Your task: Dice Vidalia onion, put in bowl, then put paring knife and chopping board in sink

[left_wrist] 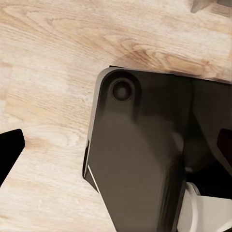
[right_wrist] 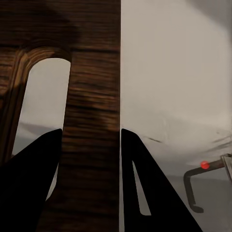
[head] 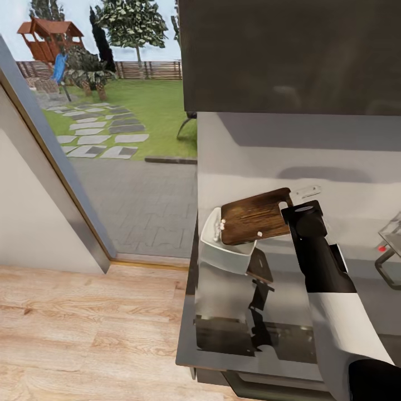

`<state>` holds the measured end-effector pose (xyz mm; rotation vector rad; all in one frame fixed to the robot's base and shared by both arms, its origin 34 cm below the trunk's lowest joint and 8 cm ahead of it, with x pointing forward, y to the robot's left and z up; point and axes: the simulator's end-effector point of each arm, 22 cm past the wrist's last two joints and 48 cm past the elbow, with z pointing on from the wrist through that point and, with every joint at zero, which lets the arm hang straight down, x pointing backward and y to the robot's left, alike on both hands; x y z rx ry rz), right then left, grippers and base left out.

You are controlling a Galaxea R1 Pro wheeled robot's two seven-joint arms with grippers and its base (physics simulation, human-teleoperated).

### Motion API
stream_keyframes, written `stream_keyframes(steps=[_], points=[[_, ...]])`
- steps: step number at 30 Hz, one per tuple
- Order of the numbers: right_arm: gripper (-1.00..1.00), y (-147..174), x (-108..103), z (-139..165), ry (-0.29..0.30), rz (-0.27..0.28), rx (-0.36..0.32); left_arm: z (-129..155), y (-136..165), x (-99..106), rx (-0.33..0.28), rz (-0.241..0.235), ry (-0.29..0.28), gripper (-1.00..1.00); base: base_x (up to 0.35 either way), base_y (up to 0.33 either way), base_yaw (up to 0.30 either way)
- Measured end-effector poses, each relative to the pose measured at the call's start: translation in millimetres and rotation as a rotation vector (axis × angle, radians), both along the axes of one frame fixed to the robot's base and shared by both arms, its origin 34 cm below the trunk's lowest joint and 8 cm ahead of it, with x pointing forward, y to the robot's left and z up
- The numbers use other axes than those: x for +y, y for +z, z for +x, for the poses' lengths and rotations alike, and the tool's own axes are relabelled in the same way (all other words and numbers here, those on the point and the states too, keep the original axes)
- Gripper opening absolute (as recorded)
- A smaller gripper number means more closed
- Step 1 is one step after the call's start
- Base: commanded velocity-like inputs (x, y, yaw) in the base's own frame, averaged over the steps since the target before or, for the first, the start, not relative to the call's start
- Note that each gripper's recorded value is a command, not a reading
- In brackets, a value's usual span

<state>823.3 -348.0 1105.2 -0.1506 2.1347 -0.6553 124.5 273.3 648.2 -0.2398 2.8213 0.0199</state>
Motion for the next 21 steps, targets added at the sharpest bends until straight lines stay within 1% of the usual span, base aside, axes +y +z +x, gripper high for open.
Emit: stream_keyframes(steps=[13, 15, 18, 21], points=[[-1.00, -0.1, -0.4, 0.0, 0.000, 0.000, 0.001, 0.1, 0.0, -0.1, 0.000, -0.001, 0.000, 1.00, 0.003, 0.000, 0.000], [-1.00, -0.5, -0.6, -0.4, -0.001, 0.000, 0.002, 0.0, 0.1, 0.2, 0.000, -0.001, -0.001, 1.00, 0.098, 0.000, 0.000], [-1.00, -0.4, -2.9, -0.8, -0.007, -0.016, 0.005, 0.0, 0.0, 0.2, 0.000, -0.001, -0.001, 1.00, 0.196, 0.000, 0.000], [-1.00, -0.9, -2.2, -0.5, -0.005, -0.012, 0.005, -0.2, 0.0, -0.2, 0.000, -0.001, 0.000, 1.00, 0.137, 0.000, 0.000]])
